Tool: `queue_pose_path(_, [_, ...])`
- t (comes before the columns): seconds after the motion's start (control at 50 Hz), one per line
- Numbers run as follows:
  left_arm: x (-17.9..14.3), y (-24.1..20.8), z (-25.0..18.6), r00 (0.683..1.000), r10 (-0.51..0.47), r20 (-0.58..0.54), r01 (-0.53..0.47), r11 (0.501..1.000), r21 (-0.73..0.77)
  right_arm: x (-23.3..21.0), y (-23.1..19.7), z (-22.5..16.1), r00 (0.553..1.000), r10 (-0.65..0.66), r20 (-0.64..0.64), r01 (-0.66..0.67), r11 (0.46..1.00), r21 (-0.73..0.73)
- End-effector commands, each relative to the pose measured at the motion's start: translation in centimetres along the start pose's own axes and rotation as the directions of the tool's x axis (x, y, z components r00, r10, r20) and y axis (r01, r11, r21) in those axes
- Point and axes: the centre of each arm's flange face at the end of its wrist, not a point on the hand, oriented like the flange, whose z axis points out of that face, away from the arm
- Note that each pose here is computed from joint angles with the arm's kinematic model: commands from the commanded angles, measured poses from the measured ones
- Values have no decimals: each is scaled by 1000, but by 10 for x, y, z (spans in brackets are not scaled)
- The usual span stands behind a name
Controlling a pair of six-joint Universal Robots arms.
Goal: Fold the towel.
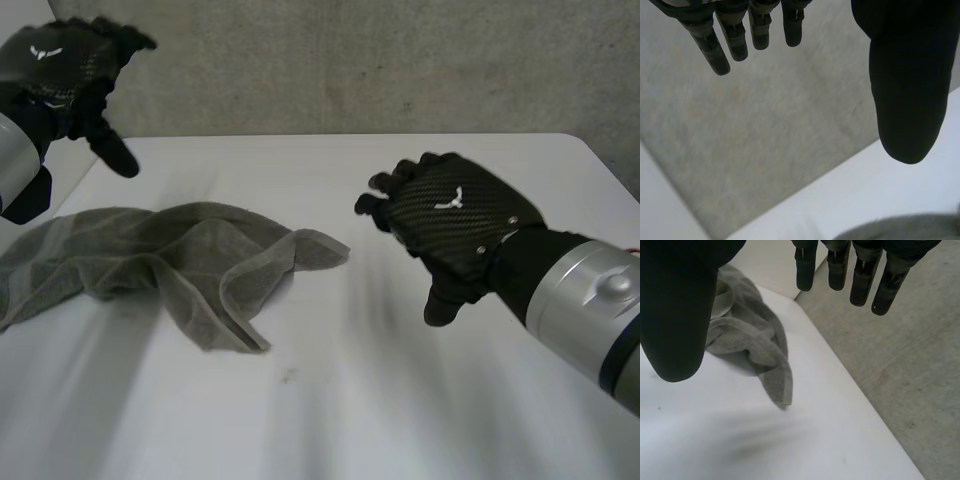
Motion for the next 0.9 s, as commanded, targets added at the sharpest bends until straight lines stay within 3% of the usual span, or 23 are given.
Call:
queue_pose_path(0.02, [-16,56,43,999,-14,33,19,988,-152,-4,12,13,1000,4,24,-3,999,-38])
queue_pose_path(0.16, [-10,115,64,1000,2,-5,-3,952,-306,-5,23,27,999,23,25,-21,997,-74])
queue_pose_path(0.2, [-7,134,67,997,62,-37,-71,933,-353,-1,28,41,1000,25,-11,-26,998,-55])
queue_pose_path(0.3, [-22,145,69,991,133,-29,-134,916,-377,2,36,71,997,54,-64,-52,998,33])
queue_pose_path(0.38, [-43,148,71,990,141,24,-122,917,-380,2,43,93,992,106,-70,-100,991,85])
queue_pose_path(0.52, [-87,145,56,980,146,138,-79,912,-403,-35,46,144,991,128,44,-133,979,153])
queue_pose_path(0.74, [-82,151,15,995,66,68,-31,906,-422,-80,62,197,984,97,151,-127,969,210])
queue_pose_path(0.9, [-77,151,-2,996,67,67,-35,920,-390,-112,78,222,980,77,184,-120,964,237])
